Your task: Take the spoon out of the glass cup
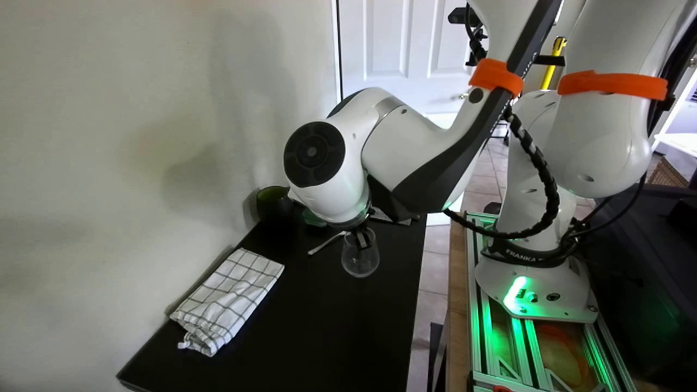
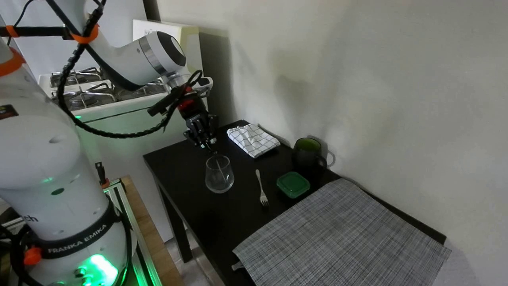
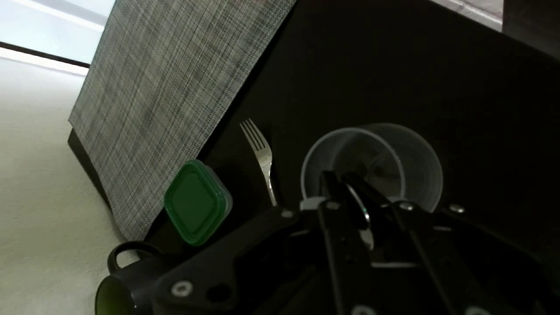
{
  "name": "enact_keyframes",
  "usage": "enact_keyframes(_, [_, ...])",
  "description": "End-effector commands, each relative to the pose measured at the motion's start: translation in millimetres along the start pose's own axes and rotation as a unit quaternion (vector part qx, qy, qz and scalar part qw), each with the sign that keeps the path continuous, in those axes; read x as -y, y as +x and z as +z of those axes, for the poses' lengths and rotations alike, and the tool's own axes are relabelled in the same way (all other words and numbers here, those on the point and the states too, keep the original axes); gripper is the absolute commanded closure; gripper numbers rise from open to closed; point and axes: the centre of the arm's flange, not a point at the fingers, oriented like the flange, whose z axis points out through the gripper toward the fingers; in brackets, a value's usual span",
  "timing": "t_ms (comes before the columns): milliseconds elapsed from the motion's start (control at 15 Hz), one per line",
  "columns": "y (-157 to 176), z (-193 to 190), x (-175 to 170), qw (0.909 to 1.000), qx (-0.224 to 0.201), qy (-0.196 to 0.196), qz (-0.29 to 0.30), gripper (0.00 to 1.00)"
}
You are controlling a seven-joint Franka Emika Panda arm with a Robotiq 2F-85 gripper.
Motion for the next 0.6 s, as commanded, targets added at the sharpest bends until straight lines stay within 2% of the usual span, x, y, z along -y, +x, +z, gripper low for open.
enact_keyframes(0, [-21.5, -2.2, -8.0, 0.9994, -0.015, -0.028, 0.015, 0.97])
enact_keyframes(533, [-27.4, -43.4, -28.4, 0.9986, -0.042, -0.024, 0.024, 0.97])
